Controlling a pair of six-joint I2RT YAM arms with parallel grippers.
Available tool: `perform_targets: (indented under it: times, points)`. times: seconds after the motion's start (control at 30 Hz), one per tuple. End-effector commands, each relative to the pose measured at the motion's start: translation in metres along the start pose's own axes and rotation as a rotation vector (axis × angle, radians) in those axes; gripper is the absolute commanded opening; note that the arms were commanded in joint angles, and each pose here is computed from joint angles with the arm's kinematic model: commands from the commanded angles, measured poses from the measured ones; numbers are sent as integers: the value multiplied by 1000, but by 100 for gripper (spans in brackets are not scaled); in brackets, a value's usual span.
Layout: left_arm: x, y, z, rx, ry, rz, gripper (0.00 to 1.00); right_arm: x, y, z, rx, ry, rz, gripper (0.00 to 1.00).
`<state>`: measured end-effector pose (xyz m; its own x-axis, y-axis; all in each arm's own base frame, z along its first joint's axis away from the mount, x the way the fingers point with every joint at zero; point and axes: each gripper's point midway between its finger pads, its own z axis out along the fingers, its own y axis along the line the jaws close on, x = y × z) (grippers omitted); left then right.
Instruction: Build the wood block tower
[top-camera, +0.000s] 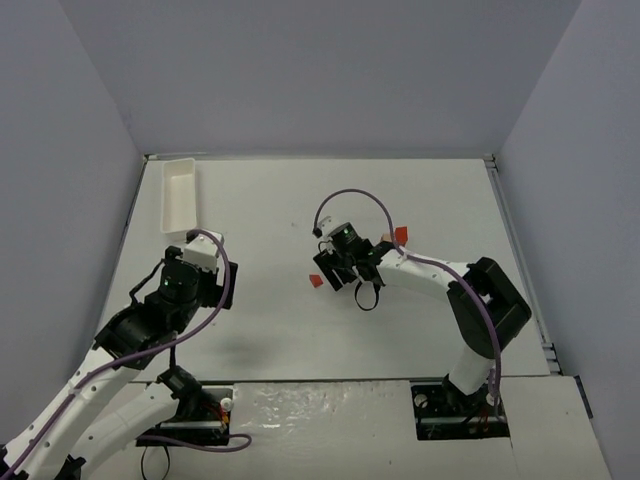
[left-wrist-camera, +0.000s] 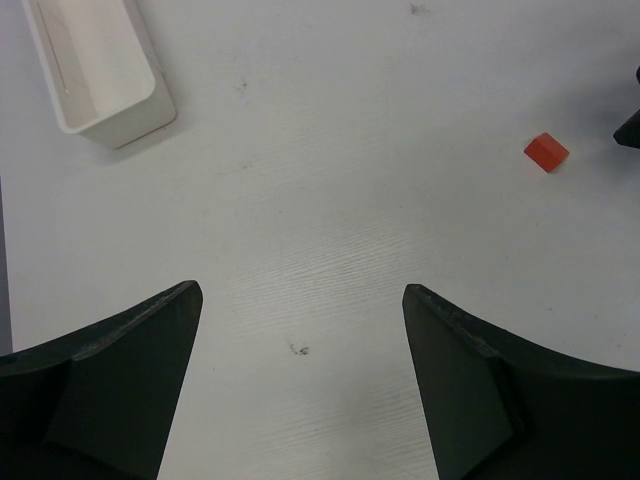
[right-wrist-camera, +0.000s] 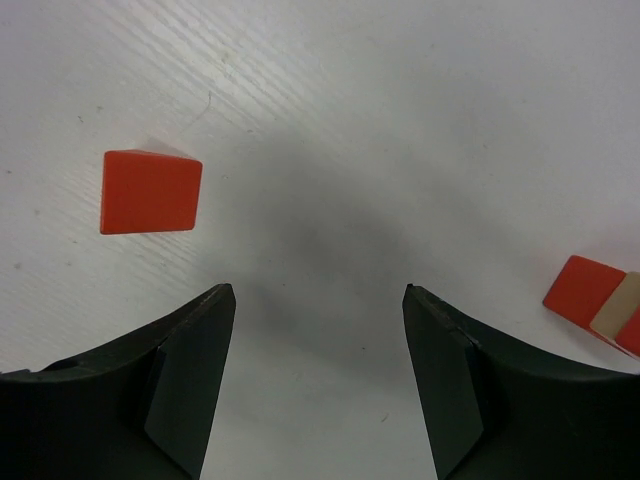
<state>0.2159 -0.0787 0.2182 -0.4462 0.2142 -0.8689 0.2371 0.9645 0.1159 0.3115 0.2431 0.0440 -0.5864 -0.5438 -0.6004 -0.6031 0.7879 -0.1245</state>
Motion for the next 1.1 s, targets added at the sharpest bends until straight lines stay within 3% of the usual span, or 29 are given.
perform_targets:
  times: [0.0,0.33,1.07]
  points:
    - [-15,-2,2,5,-46,-19,79,-28,-2,8,-31,-49,-68,65]
    - [-15,-2,2,8,-45,-19,79,-60,1,36,-132,-83,-153,65]
    - [-16,-4,4,14,-37,-16,79,-57,35,74,-361,-67,-214,64]
